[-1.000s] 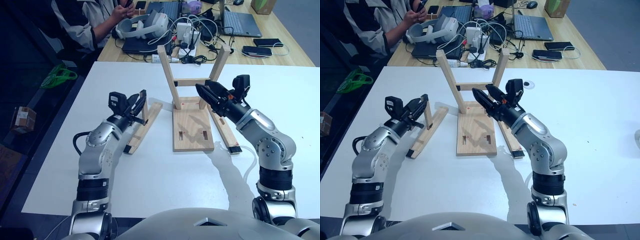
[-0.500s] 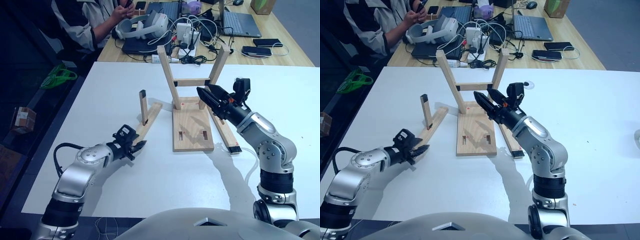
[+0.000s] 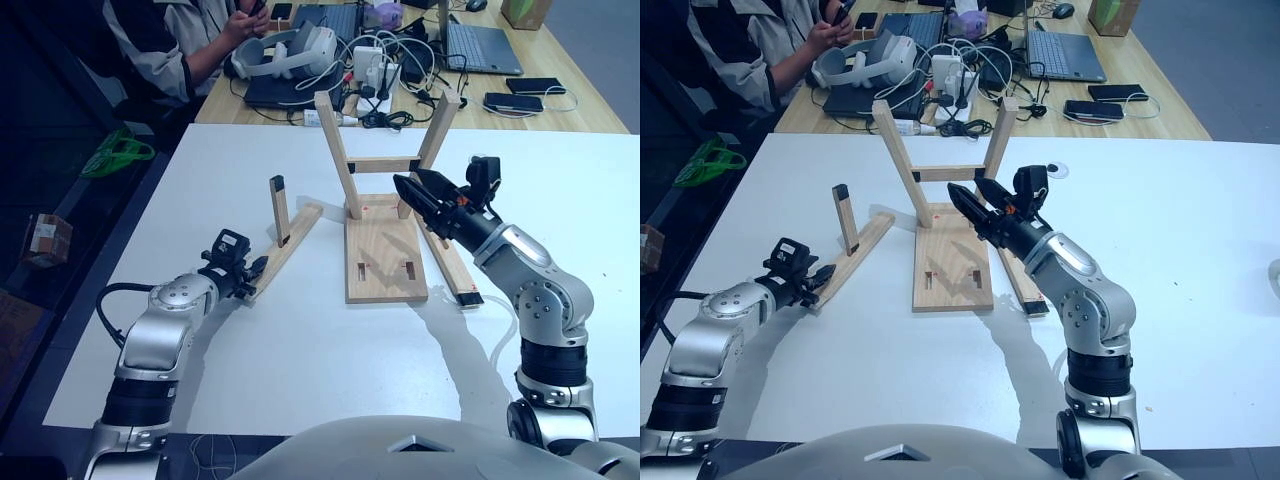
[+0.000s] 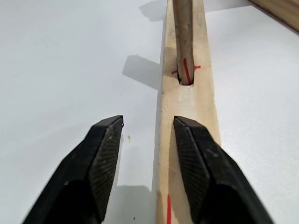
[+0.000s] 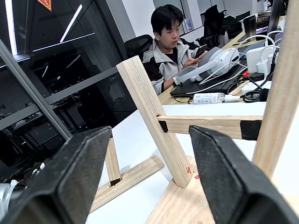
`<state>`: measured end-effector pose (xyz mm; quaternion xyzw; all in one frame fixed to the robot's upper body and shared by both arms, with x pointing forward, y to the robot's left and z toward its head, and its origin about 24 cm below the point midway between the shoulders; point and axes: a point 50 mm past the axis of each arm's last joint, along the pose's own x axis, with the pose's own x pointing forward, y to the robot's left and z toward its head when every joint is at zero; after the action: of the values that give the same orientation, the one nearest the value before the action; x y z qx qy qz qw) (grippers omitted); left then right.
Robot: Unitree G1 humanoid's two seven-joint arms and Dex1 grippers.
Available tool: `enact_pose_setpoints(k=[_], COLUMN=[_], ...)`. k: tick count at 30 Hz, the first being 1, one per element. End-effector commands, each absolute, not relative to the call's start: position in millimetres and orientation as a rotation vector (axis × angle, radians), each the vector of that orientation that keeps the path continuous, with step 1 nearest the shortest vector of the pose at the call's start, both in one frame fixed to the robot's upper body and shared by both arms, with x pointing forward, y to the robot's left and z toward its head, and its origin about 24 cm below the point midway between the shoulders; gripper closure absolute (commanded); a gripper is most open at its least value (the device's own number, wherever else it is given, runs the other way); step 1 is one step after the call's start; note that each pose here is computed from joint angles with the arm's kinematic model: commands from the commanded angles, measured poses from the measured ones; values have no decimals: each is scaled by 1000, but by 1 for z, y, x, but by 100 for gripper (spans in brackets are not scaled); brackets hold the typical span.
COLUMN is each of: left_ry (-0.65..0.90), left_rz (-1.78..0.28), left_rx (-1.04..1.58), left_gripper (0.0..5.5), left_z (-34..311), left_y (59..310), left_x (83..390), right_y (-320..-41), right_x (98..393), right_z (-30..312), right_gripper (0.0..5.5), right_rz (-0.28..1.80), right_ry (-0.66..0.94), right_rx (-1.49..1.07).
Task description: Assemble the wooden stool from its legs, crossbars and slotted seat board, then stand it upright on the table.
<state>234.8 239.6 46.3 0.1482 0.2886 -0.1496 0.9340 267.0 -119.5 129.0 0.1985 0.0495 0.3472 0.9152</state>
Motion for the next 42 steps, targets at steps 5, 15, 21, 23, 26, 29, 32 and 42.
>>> enact_pose_setpoints(k=[5, 15, 21, 23, 26, 29, 32, 42], left_ry=[782, 293, 161, 208, 303, 200, -18, 312], left_rz=[-616, -280, -262, -517, -750, -765, -629, -84], left_rx=[304, 160, 67, 130, 186, 33, -104, 215], left_gripper=[351, 351, 351, 351, 351, 351, 351, 351], left_z=[13, 96, 133, 131, 121, 149, 193, 113], left_y=[194, 196, 170, 124, 83, 76, 104, 203], left_x=[195, 271, 294, 280, 259, 260, 274, 295], right_y=[-121, -120, -121, -121, -123, -124, -124, -126], right_x=[269, 269, 269, 270, 272, 272, 272, 273], right_z=[131, 131, 132, 132, 133, 133, 133, 132], right_gripper=[242, 242, 242, 242, 242, 242, 242, 242], right_rz=[712, 716, 715, 714, 709, 705, 701, 692], right_ry=[97, 97, 96, 95, 92, 89, 89, 88], right_rx=[394, 392, 391, 390, 388, 385, 385, 390])
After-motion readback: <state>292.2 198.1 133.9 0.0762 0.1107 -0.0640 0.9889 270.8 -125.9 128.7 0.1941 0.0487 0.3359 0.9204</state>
